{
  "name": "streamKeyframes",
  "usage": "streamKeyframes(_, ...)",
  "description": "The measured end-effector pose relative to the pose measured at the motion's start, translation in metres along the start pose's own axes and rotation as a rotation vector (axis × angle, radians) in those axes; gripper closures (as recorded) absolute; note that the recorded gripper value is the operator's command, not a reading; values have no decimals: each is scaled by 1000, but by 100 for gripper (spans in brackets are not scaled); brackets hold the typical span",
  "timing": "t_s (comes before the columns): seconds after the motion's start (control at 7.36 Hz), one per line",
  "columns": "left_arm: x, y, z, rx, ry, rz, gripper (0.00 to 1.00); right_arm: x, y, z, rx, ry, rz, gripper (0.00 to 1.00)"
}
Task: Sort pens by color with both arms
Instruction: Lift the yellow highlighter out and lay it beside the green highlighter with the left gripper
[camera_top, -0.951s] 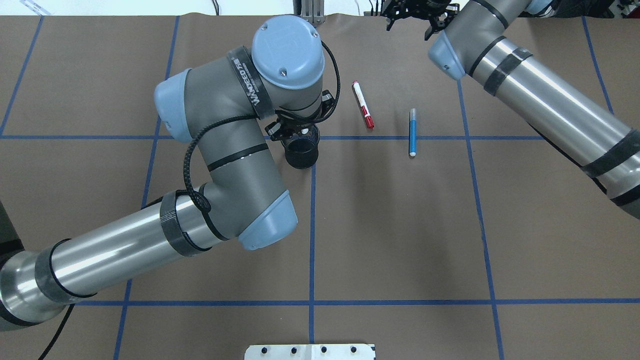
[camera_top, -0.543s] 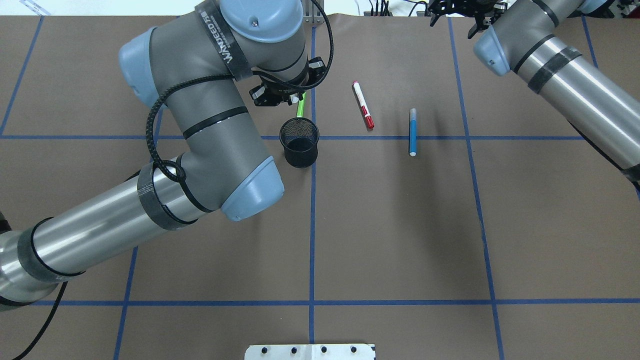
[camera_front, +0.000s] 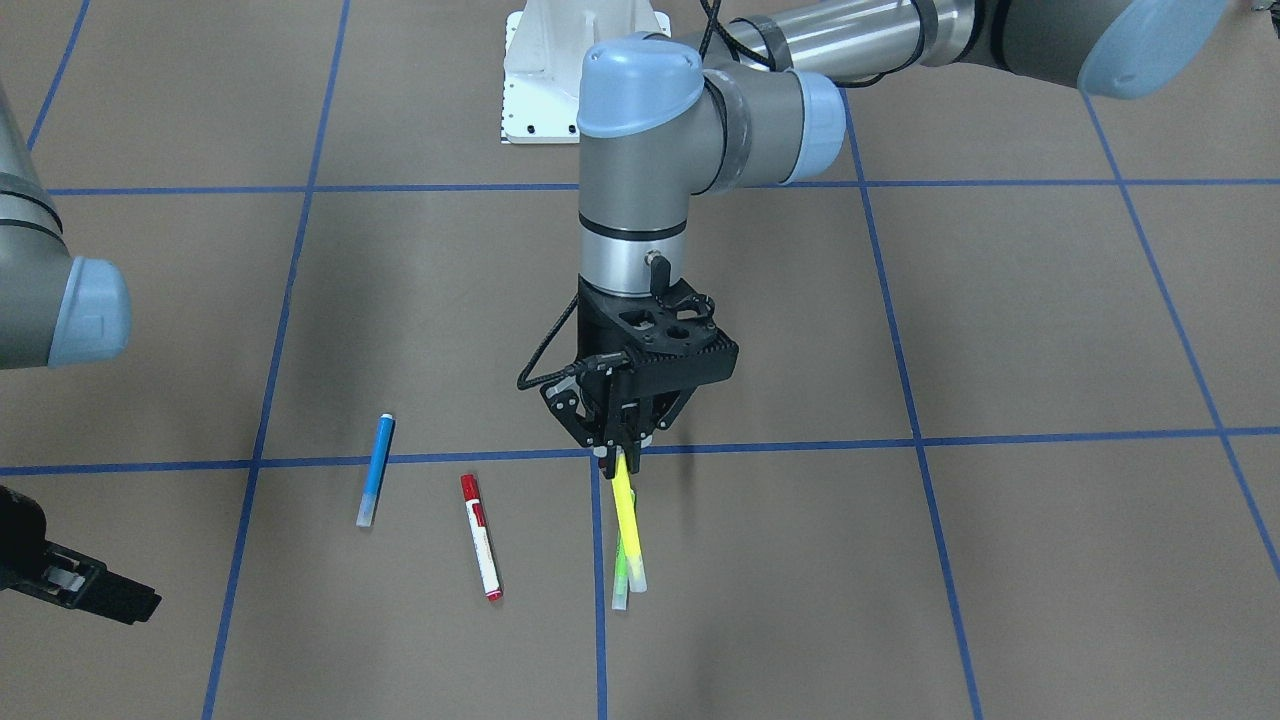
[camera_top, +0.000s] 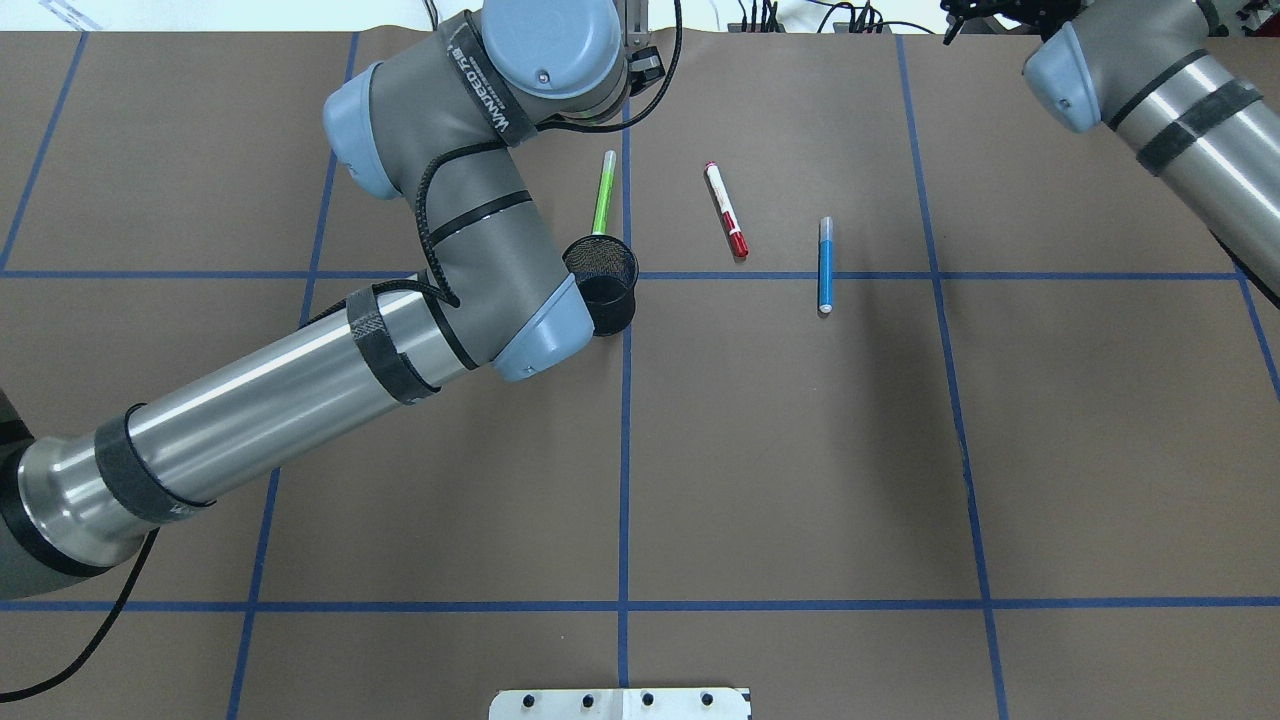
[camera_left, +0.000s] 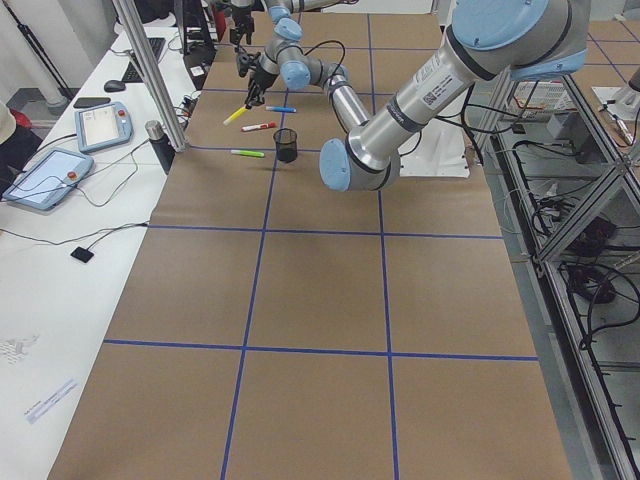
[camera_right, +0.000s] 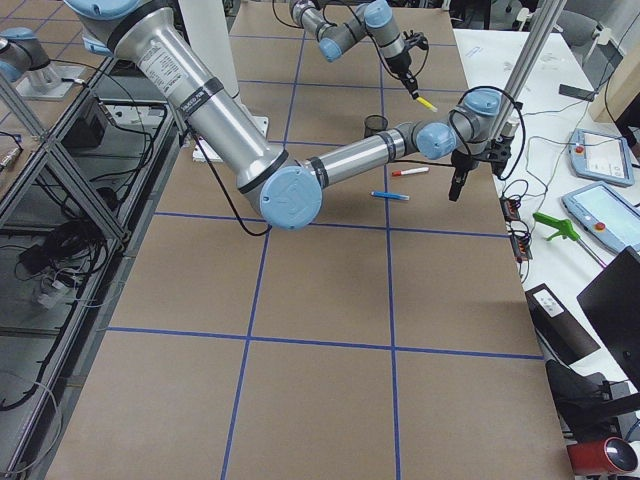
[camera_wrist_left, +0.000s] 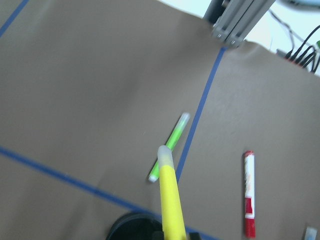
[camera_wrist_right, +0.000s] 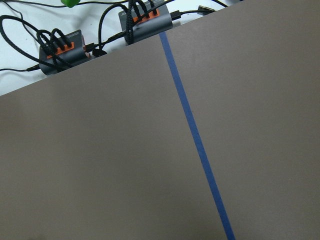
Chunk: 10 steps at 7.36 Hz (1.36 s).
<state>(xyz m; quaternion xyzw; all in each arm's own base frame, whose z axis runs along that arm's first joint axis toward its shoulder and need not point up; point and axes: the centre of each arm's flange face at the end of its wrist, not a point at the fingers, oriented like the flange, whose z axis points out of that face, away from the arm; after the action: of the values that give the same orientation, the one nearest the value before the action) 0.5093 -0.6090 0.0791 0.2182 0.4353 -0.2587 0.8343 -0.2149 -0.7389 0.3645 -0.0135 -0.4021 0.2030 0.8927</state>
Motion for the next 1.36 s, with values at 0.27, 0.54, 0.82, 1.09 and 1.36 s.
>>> streamKeyframes(0.27,-17,-6,41,103,-7,35,100,37,9,-12,25,-9,-23,0)
streamKeyframes(0.54,-51,-4,75,167,-28,73,63,46,9,-18,46,-7,-47,0)
streamKeyframes(0.82,-71,1,88,182,-34,122,0,51,8,-17,60,7,-48,0)
streamKeyframes(1.09,-78,3,82,187,-8,148,0,52,8,-17,62,9,-51,0)
streamKeyframes(1.36,-72,-5,41,166,37,224,0,51,8,-18,64,8,-53,0)
